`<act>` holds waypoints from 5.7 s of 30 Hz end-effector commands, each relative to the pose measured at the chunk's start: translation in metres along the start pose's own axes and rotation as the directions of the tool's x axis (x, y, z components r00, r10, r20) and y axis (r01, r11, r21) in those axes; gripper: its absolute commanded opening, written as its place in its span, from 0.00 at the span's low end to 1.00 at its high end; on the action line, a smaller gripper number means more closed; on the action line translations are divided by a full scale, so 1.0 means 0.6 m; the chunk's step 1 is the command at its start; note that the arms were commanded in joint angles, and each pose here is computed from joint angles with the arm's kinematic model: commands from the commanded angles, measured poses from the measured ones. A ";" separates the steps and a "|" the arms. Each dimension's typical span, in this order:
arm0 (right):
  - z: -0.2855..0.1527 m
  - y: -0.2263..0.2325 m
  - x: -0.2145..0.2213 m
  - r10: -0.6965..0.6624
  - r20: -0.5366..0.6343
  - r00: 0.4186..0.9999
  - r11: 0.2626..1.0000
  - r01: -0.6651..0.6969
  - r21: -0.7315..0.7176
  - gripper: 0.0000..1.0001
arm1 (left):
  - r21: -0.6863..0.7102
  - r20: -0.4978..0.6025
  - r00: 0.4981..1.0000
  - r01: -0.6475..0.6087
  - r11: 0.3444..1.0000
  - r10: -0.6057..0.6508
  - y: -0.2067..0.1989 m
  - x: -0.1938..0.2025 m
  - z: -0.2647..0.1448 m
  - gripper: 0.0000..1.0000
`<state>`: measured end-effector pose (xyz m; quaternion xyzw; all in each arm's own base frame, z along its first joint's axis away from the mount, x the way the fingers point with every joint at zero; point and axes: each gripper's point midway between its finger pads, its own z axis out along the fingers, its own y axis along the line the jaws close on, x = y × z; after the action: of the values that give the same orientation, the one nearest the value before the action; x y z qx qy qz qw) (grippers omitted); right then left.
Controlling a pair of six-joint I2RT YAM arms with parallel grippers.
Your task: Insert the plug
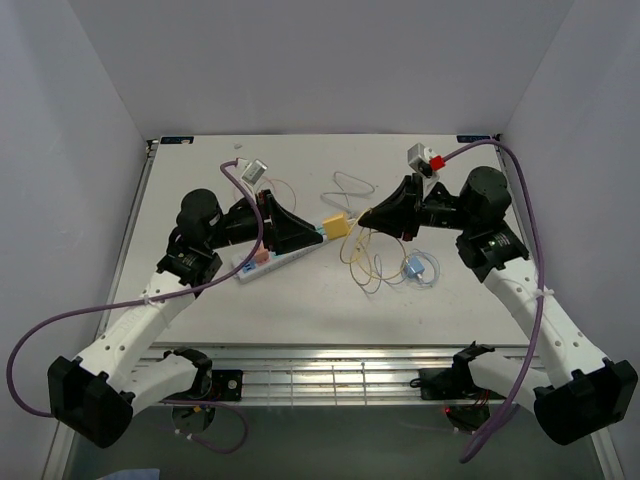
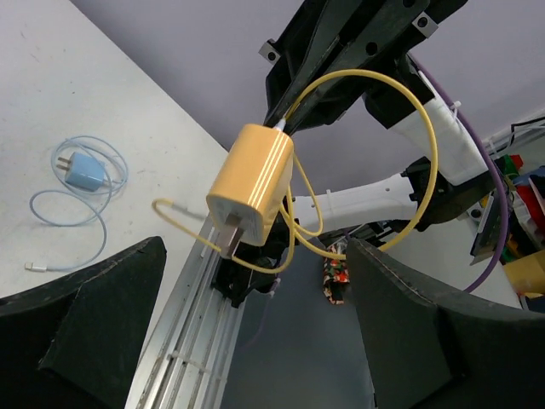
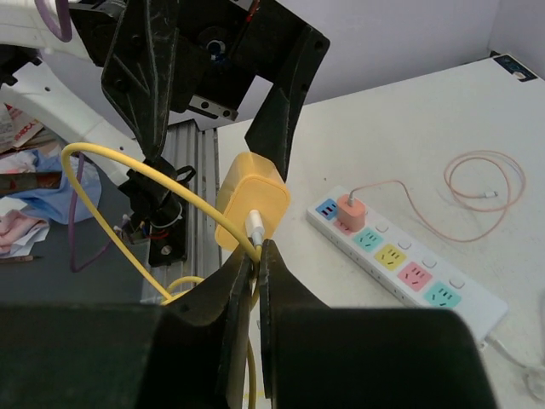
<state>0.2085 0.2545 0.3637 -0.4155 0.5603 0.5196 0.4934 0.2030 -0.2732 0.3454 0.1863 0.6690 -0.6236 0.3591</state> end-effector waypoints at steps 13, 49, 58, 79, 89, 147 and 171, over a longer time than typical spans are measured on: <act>0.042 0.022 -0.021 -0.001 0.078 0.997 0.999 0.005 -0.049 0.08 | 0.087 0.029 0.998 -0.059 0.994 0.057 -0.034 -0.012 0.021 0.70; -0.047 0.025 0.088 0.224 0.115 0.968 0.921 -0.249 0.300 0.90 | -0.736 0.103 0.976 0.205 0.646 -0.192 0.225 -0.005 -0.004 0.00; 0.002 0.014 0.095 0.425 0.280 0.861 0.876 -0.469 0.114 0.90 | -0.607 0.100 0.974 0.221 0.764 -0.202 0.159 0.001 0.037 0.00; 0.013 0.022 0.079 0.628 0.562 0.537 0.709 -0.693 -0.130 0.94 | -0.335 0.158 0.963 0.258 0.906 -0.216 0.016 0.018 0.092 0.00; -0.021 0.023 0.063 0.638 0.647 0.418 0.681 -0.699 -0.219 0.78 | -0.297 0.137 0.969 0.240 0.924 -0.207 0.002 0.032 0.105 0.00; -0.005 0.054 -0.031 0.641 0.644 0.417 0.726 -0.602 -0.333 0.08 | -0.403 0.112 0.986 0.157 0.902 -0.122 0.019 0.055 0.126 0.00; -0.005 0.050 -0.005 0.600 0.651 0.464 0.753 -0.602 -0.265 0.08 | -0.410 0.206 0.974 0.171 0.896 -0.092 -0.003 0.008 0.106 0.67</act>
<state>0.2121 0.2552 0.3358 0.1078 0.4930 0.7398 0.4450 0.2162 -0.3371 0.3316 -0.0026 0.7724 -0.4949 0.3980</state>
